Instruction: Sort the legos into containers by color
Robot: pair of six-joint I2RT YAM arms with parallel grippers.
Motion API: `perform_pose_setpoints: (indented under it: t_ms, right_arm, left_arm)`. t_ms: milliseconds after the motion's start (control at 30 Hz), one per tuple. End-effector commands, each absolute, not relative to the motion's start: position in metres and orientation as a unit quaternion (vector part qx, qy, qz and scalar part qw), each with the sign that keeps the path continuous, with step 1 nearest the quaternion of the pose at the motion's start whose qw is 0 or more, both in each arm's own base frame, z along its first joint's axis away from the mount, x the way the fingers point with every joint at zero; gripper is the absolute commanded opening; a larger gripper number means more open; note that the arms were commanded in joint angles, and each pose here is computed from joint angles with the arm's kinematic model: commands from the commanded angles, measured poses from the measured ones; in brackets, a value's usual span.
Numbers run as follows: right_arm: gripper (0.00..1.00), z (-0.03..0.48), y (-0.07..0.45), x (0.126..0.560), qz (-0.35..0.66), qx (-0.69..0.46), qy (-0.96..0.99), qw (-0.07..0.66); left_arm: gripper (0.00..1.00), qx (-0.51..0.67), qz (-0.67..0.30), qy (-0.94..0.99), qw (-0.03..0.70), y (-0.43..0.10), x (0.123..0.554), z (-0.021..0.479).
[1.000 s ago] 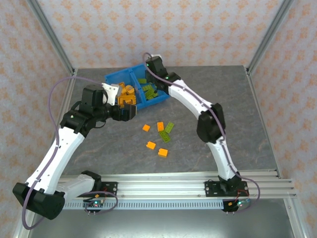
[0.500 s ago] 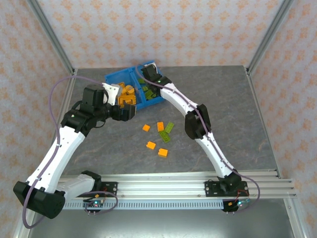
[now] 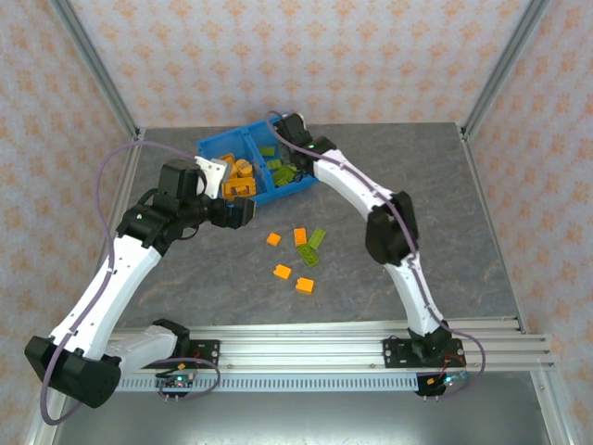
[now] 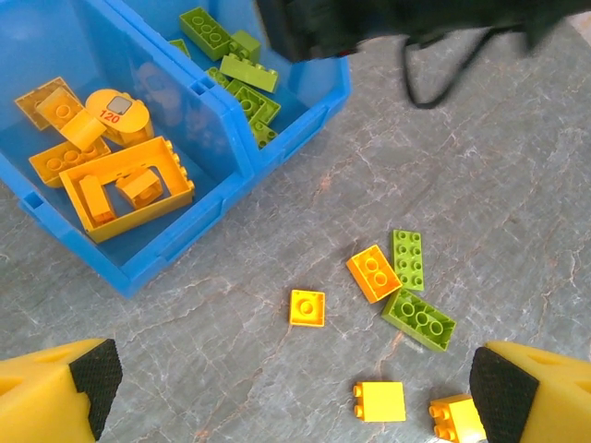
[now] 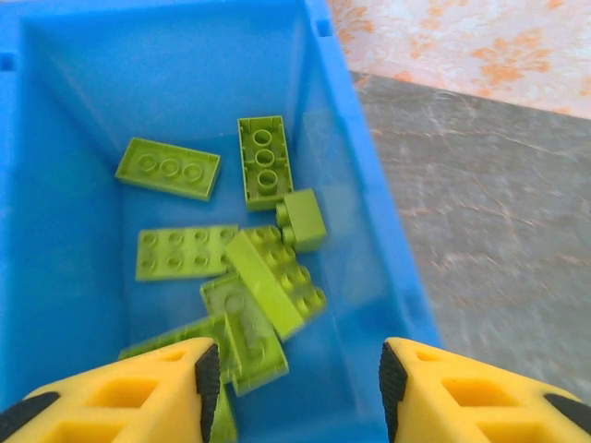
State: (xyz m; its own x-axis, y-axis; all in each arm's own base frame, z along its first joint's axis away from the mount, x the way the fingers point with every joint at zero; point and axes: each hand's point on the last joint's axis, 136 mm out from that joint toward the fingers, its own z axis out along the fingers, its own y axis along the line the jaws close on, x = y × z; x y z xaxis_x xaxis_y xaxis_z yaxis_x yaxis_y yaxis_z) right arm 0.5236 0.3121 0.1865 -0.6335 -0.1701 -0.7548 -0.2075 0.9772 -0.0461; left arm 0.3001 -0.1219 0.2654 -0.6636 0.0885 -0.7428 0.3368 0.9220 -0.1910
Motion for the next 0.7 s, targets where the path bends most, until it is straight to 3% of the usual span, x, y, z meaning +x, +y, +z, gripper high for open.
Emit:
perform_pose_setpoints:
  t_ms: [0, 167, 400, 533, 667]
  right_arm:
    - [0.51, 0.270, 0.292, 0.492, 0.104, -0.037, 0.874, 0.474]
    - [0.52, 0.234, 0.247, 0.424, 0.151, 0.069, 0.890, 0.425]
    - [0.61, 0.116, 0.229, 0.343, 0.157, 0.199, 0.944, 0.213]
    - [0.65, 0.075, 0.237, 0.325, 0.130, 0.198, 0.960, 0.152]
    - [0.70, 0.059, 0.238, 0.328, 0.103, 0.189, 0.966, 0.145]
  left_arm:
    - [1.00, 0.127, -0.137, 0.907, 0.378, -0.118, 0.298, 0.253]
    - [1.00, 0.129, -0.136, 0.907, 0.378, -0.118, 0.300, 0.252]
    - [1.00, 0.129, -0.138, 0.908, 0.374, -0.120, 0.302, 0.248]
    - [1.00, 0.131, -0.136, 0.912, 0.364, -0.121, 0.303, 0.242]
    - [1.00, 0.134, -0.126, 0.912, 0.366, -0.120, 0.301, 0.243]
